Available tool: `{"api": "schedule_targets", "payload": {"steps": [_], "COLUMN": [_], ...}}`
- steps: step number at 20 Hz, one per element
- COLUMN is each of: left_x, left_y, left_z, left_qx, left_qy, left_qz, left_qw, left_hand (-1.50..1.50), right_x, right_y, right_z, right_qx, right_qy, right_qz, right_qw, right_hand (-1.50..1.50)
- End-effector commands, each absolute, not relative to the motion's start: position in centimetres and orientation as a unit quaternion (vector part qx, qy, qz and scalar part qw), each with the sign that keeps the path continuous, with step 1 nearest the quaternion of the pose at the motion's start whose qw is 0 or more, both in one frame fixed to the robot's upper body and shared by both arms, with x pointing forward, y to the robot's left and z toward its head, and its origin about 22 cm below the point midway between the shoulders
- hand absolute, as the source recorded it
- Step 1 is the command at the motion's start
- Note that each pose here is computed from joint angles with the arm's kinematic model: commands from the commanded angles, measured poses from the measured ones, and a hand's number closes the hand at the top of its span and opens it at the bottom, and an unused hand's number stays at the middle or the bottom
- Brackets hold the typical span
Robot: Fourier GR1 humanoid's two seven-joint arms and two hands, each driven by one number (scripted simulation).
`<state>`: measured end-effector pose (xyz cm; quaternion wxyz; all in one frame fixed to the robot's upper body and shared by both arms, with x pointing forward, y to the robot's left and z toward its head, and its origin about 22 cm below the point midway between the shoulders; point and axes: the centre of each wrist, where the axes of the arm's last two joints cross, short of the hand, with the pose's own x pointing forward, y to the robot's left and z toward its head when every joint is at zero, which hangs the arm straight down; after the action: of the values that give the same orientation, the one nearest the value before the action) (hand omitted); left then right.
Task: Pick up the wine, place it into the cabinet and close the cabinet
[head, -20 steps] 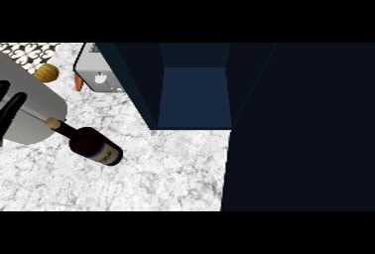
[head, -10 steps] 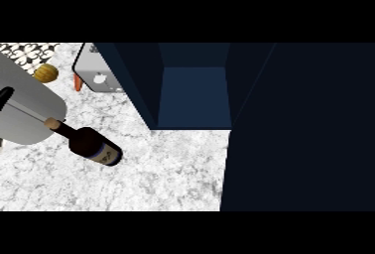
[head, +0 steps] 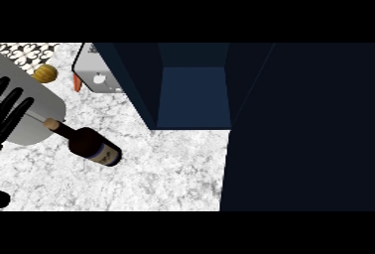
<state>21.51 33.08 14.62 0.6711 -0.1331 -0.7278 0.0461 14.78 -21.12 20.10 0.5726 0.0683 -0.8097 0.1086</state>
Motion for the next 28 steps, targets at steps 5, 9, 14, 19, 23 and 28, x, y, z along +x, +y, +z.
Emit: {"api": "schedule_targets", "payload": {"steps": [5, 9, 14, 19, 23, 28], "left_x": [23.4, 22.5, 22.6, 23.7, 24.8, 24.0], "left_y": [33.2, 32.7, 33.5, 36.4, 35.7, 35.3], "left_z": [12.0, 7.7, 8.4, 5.0, 2.2, -0.1], "left_qx": [-0.14, -0.125, -0.091, -0.105, -0.104, -0.108], "left_qy": [-0.711, -0.71, -0.727, -0.711, -0.715, -0.703], "left_qz": [0.042, 0.055, 0.066, 0.051, 0.062, 0.042], "left_qw": [0.688, 0.691, 0.677, 0.693, 0.689, 0.702], "left_hand": [-1.5, -1.5, -1.5, -1.5, -1.5, -1.5], "right_x": [12.4, 11.1, 11.9, 11.1, 11.5, 11.1], "right_y": [-21.7, -22.0, -22.4, -21.4, -21.5, -21.2], "right_z": [22.2, 21.8, 22.5, 22.4, 22.5, 21.6], "right_qx": [0.093, 0.087, 0.089, 0.092, 0.093, 0.086], "right_qy": [-0.816, -0.822, -0.823, -0.819, -0.82, -0.823], "right_qz": [0.103, 0.112, 0.11, 0.109, 0.109, 0.101], "right_qw": [0.56, 0.552, 0.549, 0.556, 0.555, 0.552], "right_hand": [-1.5, -1.5, -1.5, -1.5, -1.5, -1.5]}}
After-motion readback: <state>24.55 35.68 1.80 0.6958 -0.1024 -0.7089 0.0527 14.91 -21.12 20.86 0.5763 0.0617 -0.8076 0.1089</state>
